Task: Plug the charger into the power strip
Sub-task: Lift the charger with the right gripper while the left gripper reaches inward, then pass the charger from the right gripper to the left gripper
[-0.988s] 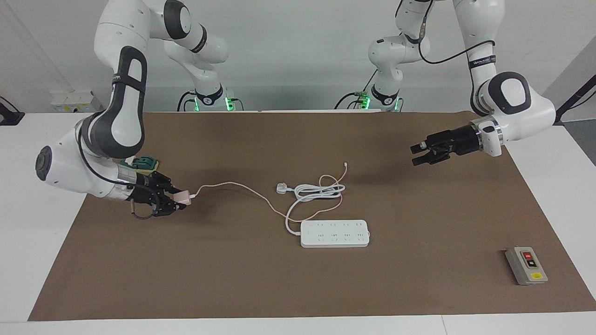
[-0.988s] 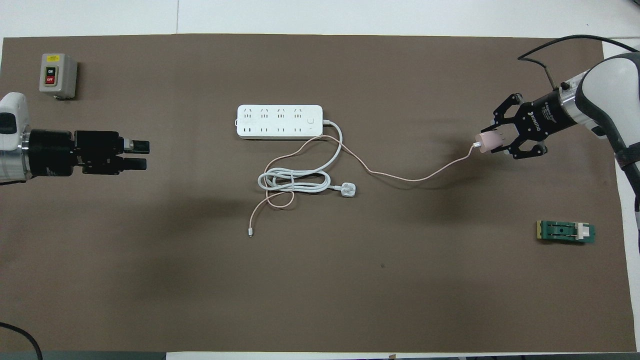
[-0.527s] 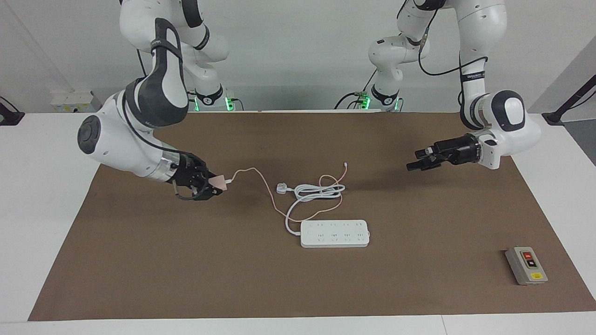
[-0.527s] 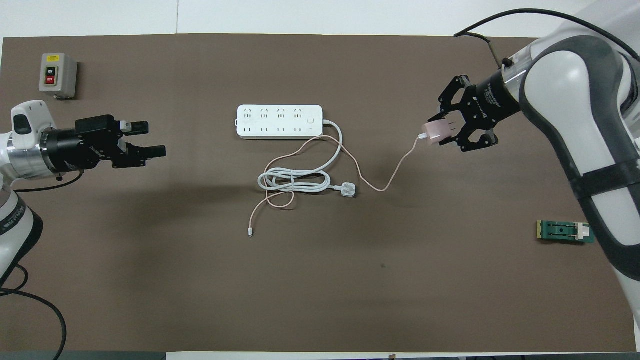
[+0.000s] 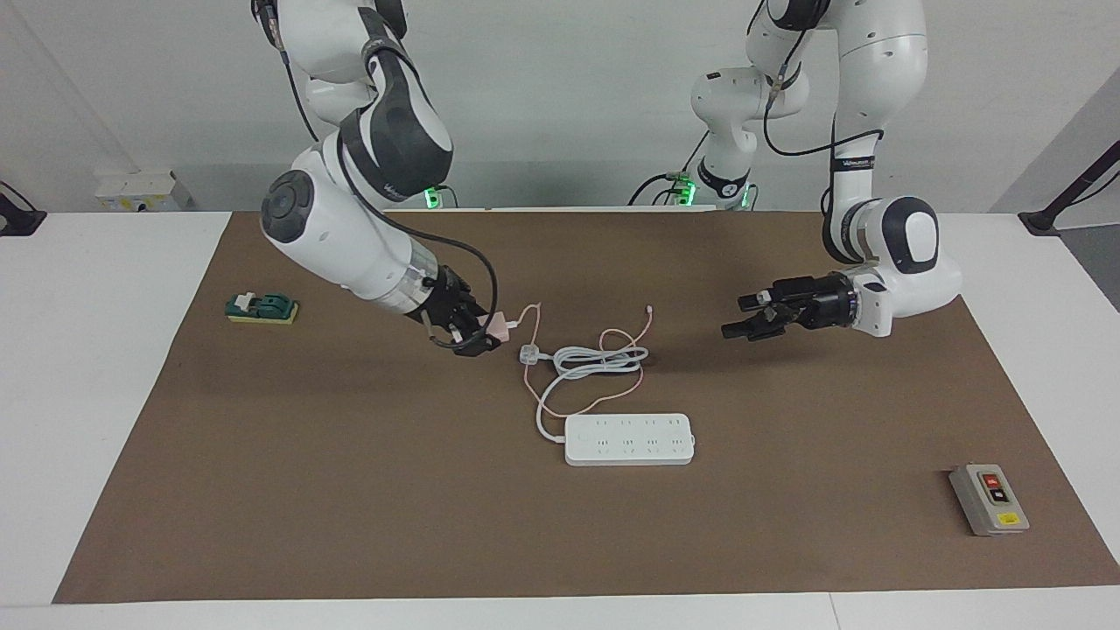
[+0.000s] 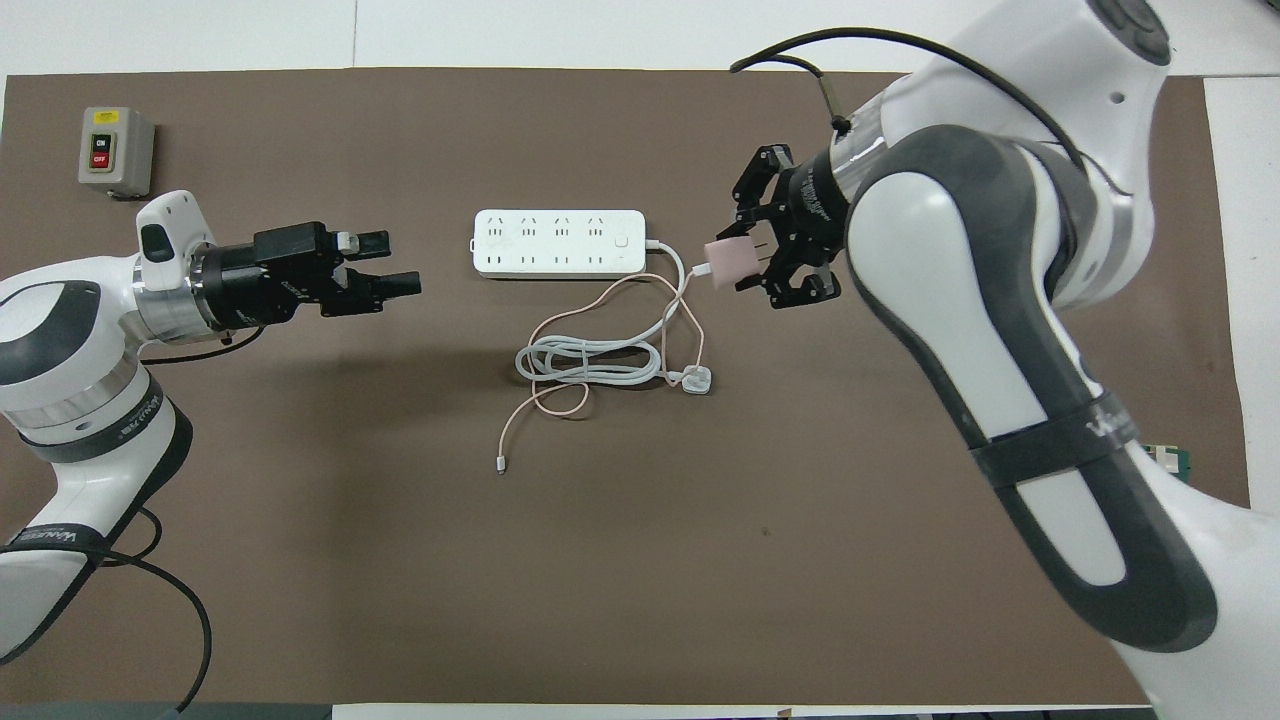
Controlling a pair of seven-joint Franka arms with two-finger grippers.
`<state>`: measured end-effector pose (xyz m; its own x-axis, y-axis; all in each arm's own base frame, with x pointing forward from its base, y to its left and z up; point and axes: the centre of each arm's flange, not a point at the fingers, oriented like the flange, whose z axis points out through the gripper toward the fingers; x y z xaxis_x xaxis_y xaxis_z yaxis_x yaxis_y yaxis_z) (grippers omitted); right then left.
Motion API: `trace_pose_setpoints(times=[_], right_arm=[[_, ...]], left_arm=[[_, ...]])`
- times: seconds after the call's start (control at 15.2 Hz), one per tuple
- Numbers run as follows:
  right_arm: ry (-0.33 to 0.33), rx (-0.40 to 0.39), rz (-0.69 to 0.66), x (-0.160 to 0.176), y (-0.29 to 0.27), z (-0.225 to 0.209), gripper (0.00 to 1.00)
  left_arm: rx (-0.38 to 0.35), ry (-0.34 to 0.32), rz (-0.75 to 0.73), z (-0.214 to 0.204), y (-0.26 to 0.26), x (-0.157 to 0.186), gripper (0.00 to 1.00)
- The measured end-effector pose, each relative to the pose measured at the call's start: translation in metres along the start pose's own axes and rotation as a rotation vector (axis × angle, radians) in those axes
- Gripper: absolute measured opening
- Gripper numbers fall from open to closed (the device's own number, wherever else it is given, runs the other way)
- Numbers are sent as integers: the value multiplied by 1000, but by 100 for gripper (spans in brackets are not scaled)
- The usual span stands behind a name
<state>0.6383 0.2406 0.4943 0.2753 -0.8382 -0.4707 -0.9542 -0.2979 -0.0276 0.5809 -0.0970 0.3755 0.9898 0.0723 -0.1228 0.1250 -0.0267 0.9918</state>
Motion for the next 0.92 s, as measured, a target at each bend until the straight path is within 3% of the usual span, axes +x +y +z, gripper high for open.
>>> trace_pose_setpoints(times=[0.46, 0.92], right_arm=[[-2, 58, 51, -88, -1, 37, 49], [-16, 113, 169, -110, -4, 45, 49]], left_arm=[[5, -64, 8, 76, 2, -17, 100], [-6, -98, 84, 114, 2, -29, 100]])
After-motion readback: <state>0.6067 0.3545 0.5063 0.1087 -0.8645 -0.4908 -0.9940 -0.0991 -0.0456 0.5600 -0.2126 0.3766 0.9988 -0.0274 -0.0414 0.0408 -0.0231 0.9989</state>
